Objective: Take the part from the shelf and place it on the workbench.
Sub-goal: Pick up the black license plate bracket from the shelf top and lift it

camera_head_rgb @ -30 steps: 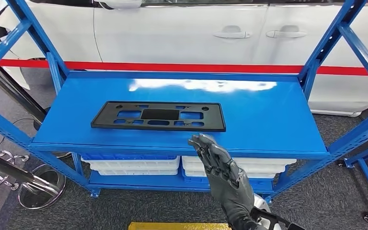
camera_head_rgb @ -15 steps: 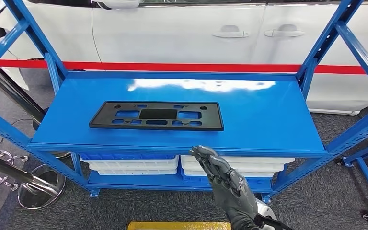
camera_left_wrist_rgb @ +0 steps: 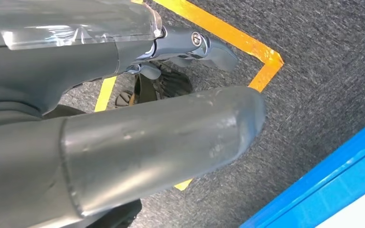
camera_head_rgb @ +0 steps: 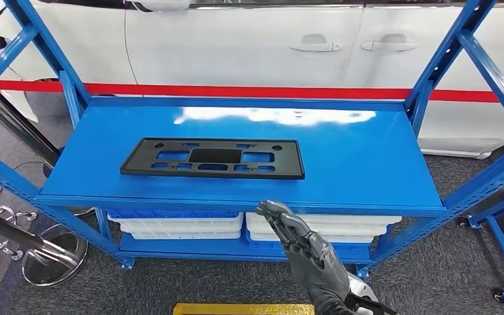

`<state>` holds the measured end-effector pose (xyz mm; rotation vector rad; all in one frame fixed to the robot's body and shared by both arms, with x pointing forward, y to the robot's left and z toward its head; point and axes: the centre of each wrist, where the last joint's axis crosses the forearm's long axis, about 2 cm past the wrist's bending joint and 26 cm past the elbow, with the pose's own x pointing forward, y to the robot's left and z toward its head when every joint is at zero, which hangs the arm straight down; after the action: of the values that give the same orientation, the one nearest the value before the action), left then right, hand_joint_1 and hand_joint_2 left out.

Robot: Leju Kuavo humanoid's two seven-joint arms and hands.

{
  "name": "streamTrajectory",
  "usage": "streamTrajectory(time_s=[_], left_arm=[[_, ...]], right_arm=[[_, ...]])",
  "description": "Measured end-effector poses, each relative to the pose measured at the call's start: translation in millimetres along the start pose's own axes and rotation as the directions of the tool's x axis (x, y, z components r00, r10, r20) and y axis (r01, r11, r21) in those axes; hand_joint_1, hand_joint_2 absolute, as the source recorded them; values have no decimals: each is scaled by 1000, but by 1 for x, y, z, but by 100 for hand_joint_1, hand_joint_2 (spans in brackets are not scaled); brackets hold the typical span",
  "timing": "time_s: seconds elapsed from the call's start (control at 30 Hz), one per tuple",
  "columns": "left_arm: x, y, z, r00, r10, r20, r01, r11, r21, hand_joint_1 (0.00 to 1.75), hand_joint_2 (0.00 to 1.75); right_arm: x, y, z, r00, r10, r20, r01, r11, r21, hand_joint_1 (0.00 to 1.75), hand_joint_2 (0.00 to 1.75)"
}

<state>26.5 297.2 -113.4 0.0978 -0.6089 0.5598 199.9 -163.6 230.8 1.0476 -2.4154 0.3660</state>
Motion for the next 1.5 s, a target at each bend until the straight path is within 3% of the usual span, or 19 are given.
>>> streamTrajectory(time_s=[1.5], left_arm=[[-3,-13,1,999,39,3,-39,999,-29,0,0]], right_arm=[[2,-4,18,999,13,-53,-12,1000,23,0,0]])
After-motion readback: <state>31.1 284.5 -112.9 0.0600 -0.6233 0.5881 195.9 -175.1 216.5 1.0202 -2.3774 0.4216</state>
